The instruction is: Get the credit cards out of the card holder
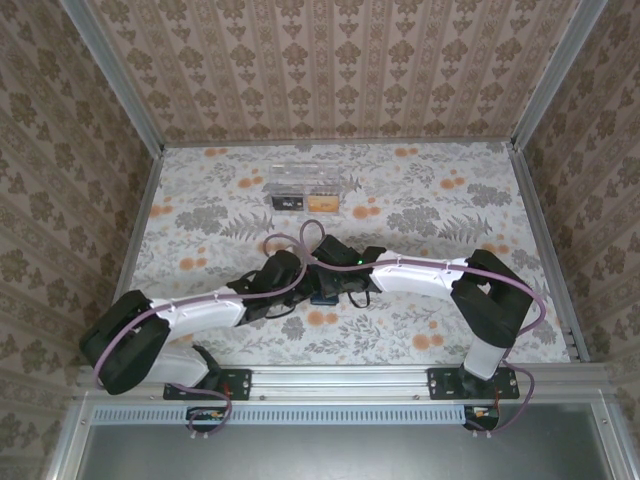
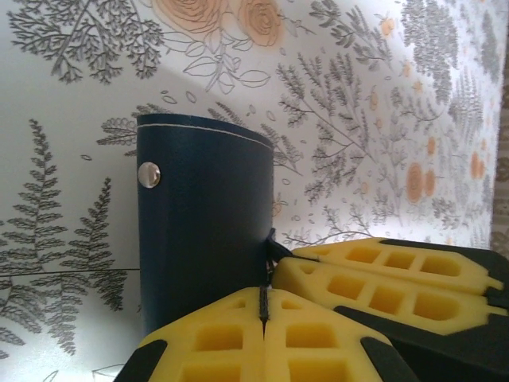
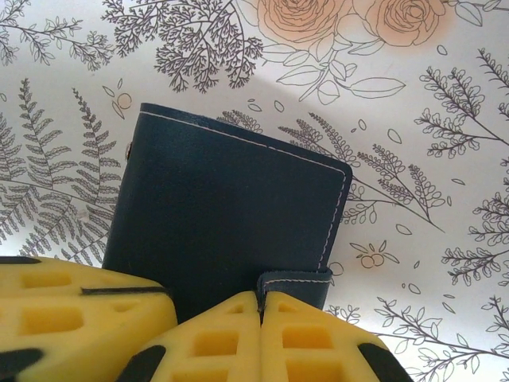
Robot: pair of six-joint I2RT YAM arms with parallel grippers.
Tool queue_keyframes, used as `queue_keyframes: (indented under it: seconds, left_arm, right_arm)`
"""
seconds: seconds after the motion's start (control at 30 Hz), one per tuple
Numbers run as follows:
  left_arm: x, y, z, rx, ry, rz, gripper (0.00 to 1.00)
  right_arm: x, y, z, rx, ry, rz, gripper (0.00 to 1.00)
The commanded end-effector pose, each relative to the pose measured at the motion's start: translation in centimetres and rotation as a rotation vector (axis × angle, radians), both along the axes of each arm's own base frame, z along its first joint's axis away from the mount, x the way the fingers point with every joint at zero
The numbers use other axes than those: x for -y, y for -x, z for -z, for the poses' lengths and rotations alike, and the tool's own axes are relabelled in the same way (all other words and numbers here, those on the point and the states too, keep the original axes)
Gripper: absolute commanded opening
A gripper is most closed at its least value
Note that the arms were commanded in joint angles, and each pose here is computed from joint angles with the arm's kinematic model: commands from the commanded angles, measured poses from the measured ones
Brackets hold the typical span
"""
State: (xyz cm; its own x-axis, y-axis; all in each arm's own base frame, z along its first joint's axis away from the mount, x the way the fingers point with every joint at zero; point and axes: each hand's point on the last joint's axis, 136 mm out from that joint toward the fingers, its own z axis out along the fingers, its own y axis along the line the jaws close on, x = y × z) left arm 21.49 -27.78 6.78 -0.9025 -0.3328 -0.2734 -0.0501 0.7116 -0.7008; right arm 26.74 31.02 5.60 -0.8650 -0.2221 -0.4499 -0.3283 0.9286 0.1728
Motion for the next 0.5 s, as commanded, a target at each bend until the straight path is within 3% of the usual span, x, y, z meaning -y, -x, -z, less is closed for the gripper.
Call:
queue_keyframes:
  seconds: [0.0, 0.47]
  left_arm:
    - [-1.1, 0.4, 1.2, -0.039, -0.086, -0.045, 0.0]
    - [-3.8, 2.0, 6.2, -0.158, -0.224, -0.112, 0.0]
  right_arm:
    - [-0.7, 0.3, 0.2, -0.015, -0.031, -0.002, 0.0]
    - [-1.3, 0.7, -0.7, -0.02, -0.118, 0.015, 0.0]
